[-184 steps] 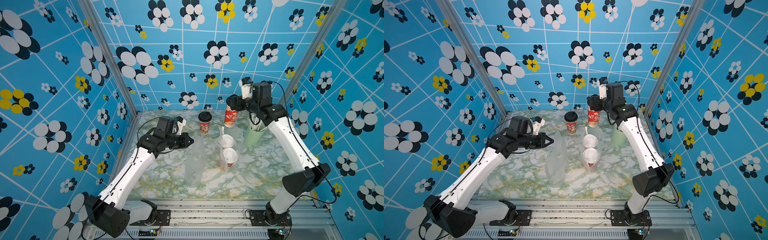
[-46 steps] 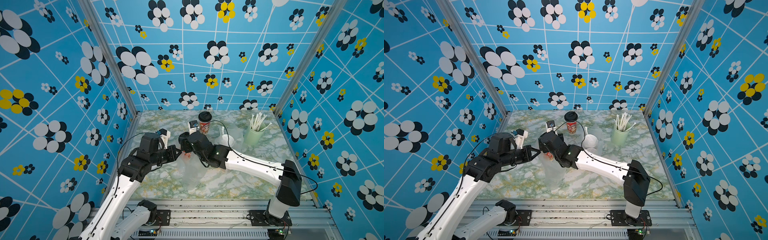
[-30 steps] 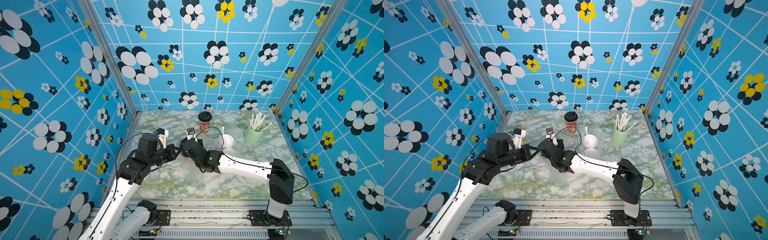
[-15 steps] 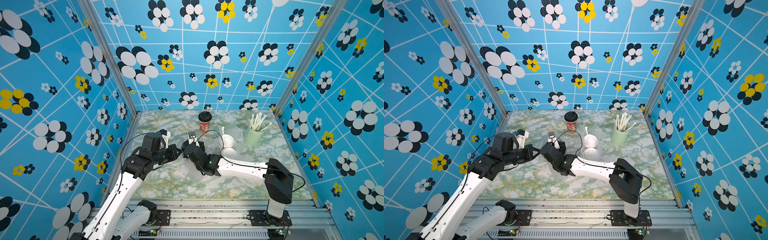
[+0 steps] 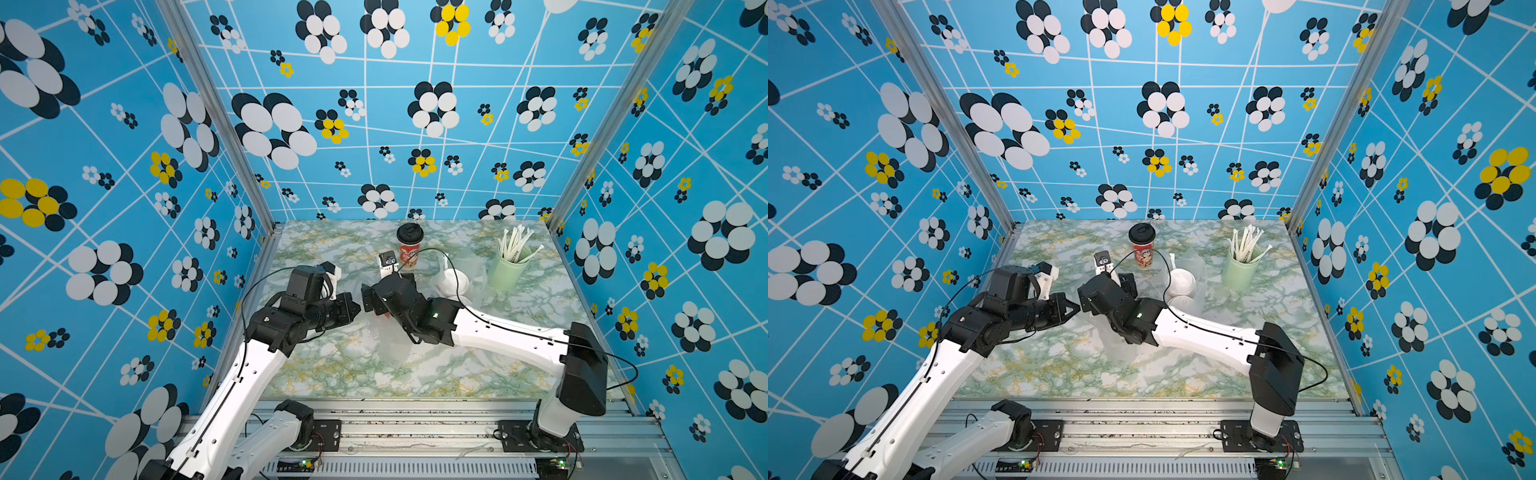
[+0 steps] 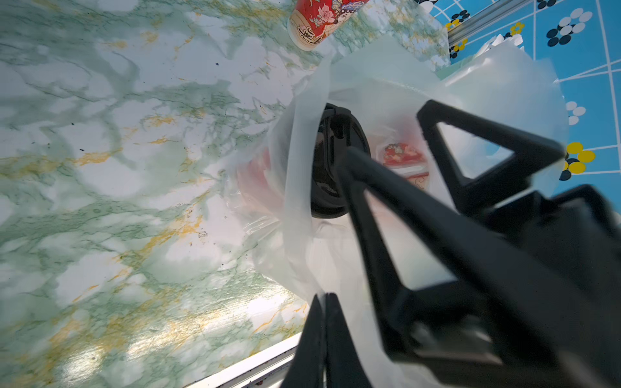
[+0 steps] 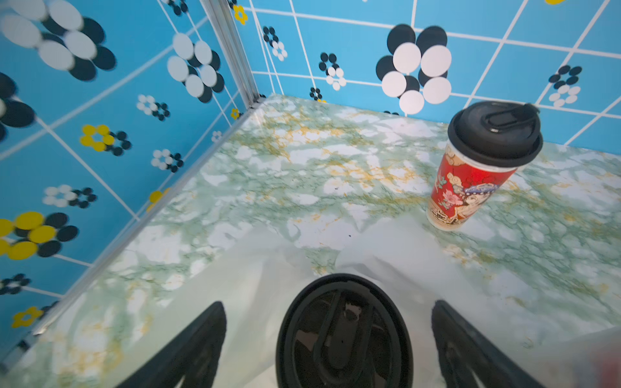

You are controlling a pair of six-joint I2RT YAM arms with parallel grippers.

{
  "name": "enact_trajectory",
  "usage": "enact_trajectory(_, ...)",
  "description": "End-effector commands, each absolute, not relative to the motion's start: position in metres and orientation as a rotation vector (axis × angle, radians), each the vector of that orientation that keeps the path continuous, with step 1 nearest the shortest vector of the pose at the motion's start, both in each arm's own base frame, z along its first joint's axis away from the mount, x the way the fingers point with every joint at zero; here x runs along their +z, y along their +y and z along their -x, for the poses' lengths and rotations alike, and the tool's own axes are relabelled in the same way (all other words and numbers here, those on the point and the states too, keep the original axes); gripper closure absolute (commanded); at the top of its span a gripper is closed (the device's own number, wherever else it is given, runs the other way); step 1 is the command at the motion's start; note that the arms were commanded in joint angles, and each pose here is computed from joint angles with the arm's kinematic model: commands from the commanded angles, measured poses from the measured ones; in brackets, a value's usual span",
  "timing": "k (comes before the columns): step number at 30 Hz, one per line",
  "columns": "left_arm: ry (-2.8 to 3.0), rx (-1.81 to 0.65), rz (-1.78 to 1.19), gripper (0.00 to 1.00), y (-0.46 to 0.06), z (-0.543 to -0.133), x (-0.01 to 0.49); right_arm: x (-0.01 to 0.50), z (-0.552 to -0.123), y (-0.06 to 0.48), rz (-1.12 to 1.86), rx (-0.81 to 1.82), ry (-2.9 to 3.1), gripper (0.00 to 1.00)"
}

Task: Pack milk tea into plastic carrier bags
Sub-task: Place the milk tea cup in the plastic carrier bag.

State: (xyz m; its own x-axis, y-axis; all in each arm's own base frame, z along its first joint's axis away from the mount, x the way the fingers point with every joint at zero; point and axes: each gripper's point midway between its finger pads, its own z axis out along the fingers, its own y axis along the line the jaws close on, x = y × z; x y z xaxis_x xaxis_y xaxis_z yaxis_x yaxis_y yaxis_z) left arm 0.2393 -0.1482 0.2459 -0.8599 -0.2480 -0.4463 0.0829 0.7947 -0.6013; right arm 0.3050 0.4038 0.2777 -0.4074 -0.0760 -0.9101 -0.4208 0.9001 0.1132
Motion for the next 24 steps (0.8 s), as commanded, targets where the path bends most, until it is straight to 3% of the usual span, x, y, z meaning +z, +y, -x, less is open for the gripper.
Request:
enact_trajectory(1,2.442,-0.857,0.099,0.78,-0.147,-0.240,0.262,0.305,-0.292,0.391,0.411,0.448,1.999,0.05)
enact_trajectory(8,2.497,-0.892,0.057,0.41,-0.160,-0.228,0.270,0.326,-0.301,0.358,0.413,0.459,2.052,0.09)
enact_trajectory(9,2.510,-0.890,0.040,0.39,-0.163,-0.226,0.270,0.340,-0.307,0.355,0.402,0.473,2.035,0.10)
enact_trajectory(24,2.552,-0.839,-0.017,0.38,-0.189,-0.222,0.273,0.332,-0.417,0.313,0.463,0.423,2.028,0.15)
